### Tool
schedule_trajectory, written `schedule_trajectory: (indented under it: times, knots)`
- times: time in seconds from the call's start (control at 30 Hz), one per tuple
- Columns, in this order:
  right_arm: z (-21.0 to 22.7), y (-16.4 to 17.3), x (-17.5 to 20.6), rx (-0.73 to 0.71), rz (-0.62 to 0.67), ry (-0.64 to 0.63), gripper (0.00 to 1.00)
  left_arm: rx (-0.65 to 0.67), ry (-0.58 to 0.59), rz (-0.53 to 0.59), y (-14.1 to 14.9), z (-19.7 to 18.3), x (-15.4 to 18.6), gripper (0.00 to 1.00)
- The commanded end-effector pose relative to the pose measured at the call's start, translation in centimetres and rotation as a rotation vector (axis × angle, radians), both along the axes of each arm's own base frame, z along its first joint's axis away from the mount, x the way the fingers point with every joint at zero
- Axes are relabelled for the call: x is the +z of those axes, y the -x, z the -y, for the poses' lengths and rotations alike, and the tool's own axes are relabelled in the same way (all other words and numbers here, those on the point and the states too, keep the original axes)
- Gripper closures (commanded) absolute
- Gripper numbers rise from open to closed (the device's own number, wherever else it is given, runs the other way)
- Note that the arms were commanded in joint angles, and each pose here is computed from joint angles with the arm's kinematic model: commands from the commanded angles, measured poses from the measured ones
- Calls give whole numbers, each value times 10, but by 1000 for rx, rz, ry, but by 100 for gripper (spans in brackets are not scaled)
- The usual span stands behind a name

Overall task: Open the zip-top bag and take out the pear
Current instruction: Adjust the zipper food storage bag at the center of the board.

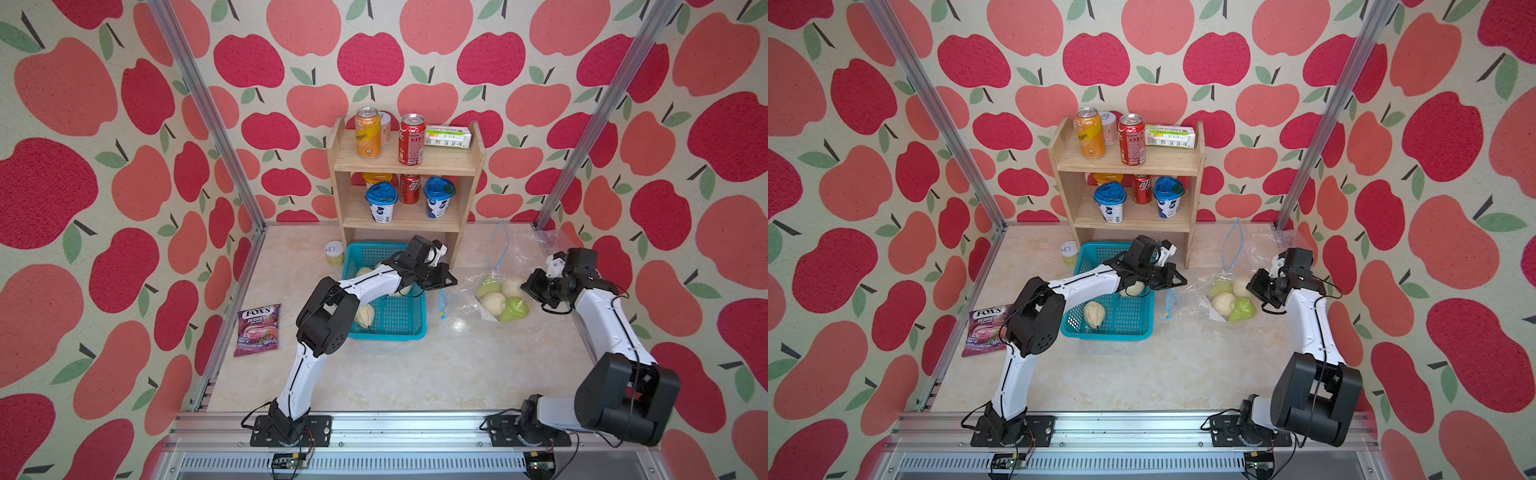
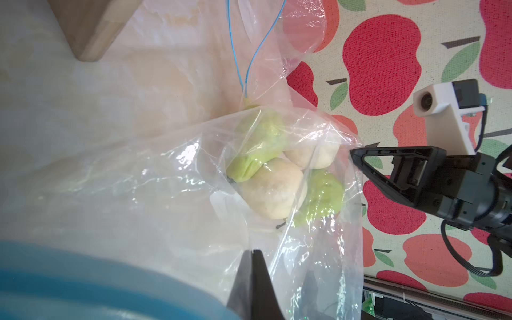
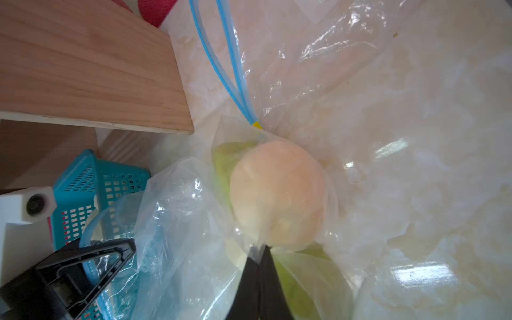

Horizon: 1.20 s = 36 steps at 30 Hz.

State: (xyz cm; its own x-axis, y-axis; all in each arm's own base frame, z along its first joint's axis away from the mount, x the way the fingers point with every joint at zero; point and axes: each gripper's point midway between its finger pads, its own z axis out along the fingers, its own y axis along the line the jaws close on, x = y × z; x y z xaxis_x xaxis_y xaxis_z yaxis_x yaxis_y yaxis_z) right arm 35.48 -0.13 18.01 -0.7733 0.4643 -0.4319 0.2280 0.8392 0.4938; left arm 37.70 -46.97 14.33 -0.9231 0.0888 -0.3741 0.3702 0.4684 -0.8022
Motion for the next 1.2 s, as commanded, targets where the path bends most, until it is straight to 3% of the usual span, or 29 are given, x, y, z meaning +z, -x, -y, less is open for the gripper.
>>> schedule_trajectory:
  times: [0.0,0.2,0.3,0.4,0.47,0.53,0.6,0.67,0.77,0.87,0.9,1.0,1.17]
  knots:
    - [-20,-1,44,95,56,6,100,-5,58,17,-14,12,7,97]
    - [-32,-7,87,169,81,100,100,23,65,13,-23,19,5,98]
    - [-36,-10,105,183,126,115,100,24,63,3,-24,22,1,88]
    - [-37,-12,98,193,95,110,100,39,51,1,-26,21,-2,75]
    - [-40,-12,92,215,71,99,100,35,55,0,-24,22,-4,73]
    - [-42,-13,88,222,68,97,100,30,59,-6,-23,23,-6,79]
    - [-42,-13,83,225,64,97,100,17,72,-9,-22,25,-6,97]
    - [-40,-12,75,224,42,104,100,16,73,-6,-21,24,-4,100]
    - [-36,-9,59,220,8,127,85,18,58,8,-21,21,-1,100]
    - [-38,0,36,235,-42,109,47,31,11,26,-22,14,0,100]
    - [-37,3,30,229,-51,104,38,37,-7,35,-23,12,1,100]
    - [-28,13,14,184,-76,91,28,55,-63,47,-23,3,1,100]
    - [15,28,-17,35,-158,116,18,70,-120,47,-20,-5,-2,100]
